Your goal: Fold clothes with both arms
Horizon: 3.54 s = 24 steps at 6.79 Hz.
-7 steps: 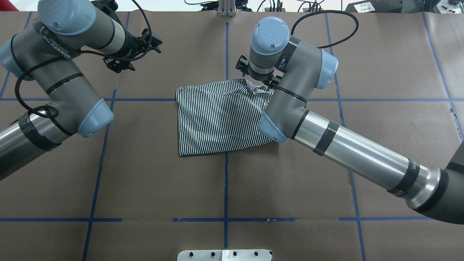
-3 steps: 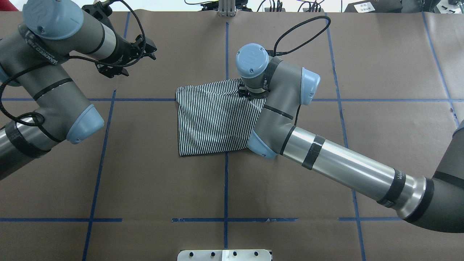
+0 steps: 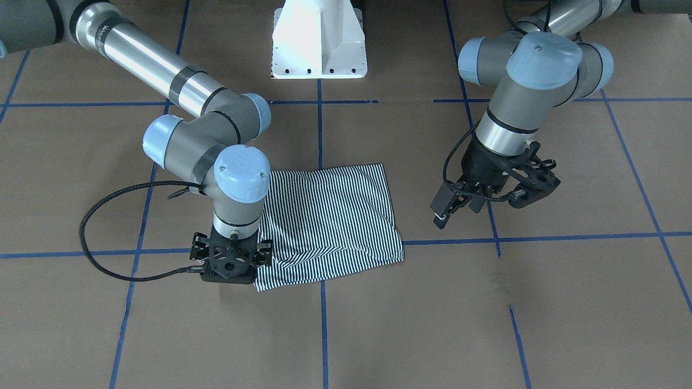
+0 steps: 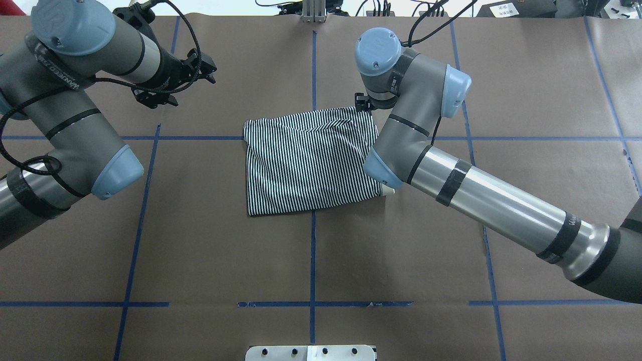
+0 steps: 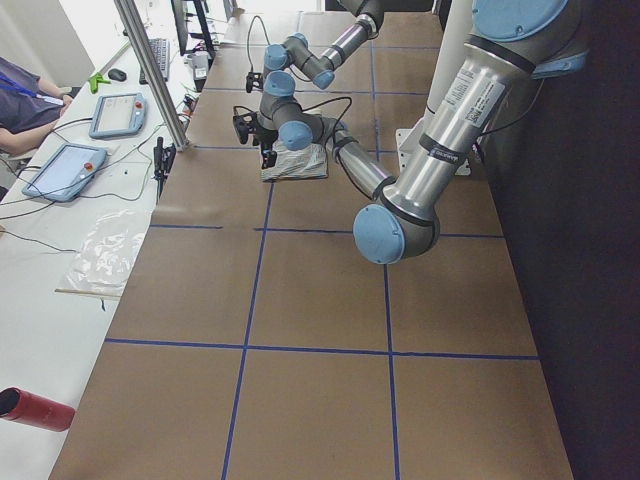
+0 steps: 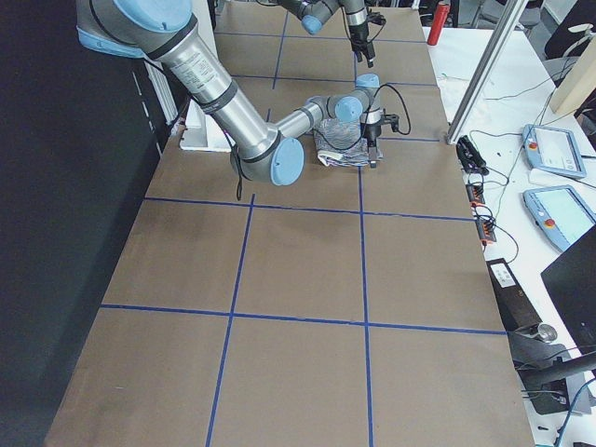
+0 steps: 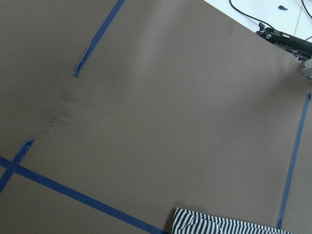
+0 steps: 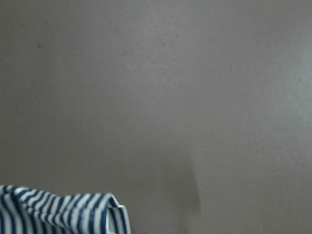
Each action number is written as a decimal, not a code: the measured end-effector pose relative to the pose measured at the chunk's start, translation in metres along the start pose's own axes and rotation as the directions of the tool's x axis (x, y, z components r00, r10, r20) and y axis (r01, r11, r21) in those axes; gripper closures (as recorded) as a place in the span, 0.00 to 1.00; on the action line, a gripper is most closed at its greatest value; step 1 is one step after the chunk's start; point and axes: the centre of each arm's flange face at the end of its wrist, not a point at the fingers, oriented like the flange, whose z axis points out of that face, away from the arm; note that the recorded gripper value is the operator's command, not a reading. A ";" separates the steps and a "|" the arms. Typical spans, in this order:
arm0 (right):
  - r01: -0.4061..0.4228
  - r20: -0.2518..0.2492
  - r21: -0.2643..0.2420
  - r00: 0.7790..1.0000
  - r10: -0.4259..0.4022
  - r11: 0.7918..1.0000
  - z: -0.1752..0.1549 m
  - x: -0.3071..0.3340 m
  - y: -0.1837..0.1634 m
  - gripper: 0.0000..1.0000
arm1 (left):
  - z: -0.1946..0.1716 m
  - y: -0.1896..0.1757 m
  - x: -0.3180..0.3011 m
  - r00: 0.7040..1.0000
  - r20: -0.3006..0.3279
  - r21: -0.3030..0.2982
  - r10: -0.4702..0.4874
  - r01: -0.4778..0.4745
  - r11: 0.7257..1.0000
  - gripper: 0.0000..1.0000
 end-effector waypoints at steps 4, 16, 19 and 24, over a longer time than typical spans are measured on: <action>0.036 0.160 -0.060 0.987 -0.026 0.998 -0.046 0.129 -0.060 0.00 | -0.035 -0.011 -0.041 0.986 0.013 0.003 0.169 -0.169 0.986 0.00; 0.084 0.355 -0.129 0.934 -0.033 0.988 -0.040 0.729 0.192 0.00 | -0.155 -0.187 -0.504 0.633 0.193 -0.231 0.749 -0.713 0.662 0.00; 0.001 0.341 -0.193 0.938 0.066 0.981 -0.043 0.696 0.178 0.00 | -0.155 -0.172 -0.524 0.656 0.182 -0.246 0.732 -0.690 0.680 0.00; 0.054 0.340 -0.160 0.940 0.003 0.986 -0.035 0.652 0.160 0.00 | -0.162 -0.161 -0.521 0.710 0.185 -0.323 0.680 -0.609 0.724 0.00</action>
